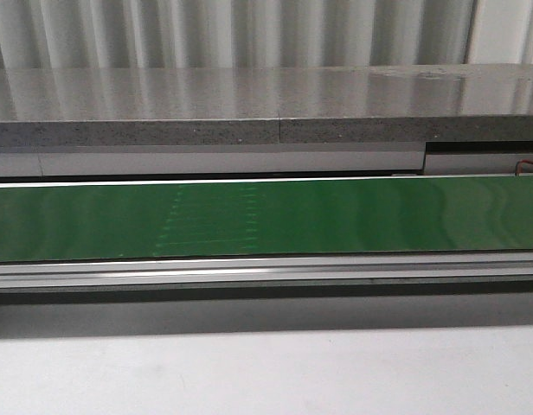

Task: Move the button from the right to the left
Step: 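Move the right gripper over the yellow-capped button in the green tray, then lower the right gripper and grasp the button by its blue contact block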

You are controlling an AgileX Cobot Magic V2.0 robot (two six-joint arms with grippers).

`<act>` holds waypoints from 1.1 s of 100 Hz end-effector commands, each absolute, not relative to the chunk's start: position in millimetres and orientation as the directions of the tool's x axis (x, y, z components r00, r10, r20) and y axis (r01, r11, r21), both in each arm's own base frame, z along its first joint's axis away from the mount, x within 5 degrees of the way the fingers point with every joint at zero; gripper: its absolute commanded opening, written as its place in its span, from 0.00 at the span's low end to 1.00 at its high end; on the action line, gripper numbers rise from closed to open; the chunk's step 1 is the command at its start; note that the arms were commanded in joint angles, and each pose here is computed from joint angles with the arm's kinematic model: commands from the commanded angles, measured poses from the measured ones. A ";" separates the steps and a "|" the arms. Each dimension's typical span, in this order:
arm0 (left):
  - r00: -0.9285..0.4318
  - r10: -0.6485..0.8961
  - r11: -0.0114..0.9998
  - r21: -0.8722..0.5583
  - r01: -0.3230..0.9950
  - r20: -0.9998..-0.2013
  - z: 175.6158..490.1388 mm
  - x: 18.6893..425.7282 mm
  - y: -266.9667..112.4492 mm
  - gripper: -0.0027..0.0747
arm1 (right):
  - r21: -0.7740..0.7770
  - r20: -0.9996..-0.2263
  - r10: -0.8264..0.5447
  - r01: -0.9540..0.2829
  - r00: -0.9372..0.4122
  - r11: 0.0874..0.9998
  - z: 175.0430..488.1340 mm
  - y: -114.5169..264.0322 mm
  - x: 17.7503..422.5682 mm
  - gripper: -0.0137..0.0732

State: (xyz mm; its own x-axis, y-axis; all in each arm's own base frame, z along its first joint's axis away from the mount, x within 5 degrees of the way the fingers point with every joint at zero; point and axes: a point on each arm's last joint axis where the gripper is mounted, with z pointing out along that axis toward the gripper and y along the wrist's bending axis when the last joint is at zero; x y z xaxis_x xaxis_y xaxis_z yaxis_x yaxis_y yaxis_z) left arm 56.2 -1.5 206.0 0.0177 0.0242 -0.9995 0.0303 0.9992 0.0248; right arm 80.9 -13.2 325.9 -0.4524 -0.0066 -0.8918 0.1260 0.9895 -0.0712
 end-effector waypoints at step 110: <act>0.082 0.019 0.999 0.023 0.037 -0.996 200.7 55.2 -2.2 0.01 | -0.038 -0.619 0.371 0.499 -0.692 0.866 319.8 -105.2 242.2 0.70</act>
State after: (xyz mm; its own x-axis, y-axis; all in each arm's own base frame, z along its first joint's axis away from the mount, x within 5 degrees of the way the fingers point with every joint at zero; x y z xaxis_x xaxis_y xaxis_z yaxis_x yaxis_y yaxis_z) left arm 56.2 -1.5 205.8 0.0154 0.0243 -0.9996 0.0302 0.9992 0.0248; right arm 229.8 -89.9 309.7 -0.7315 0.3777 -0.5676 0.4746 0.8798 -0.0263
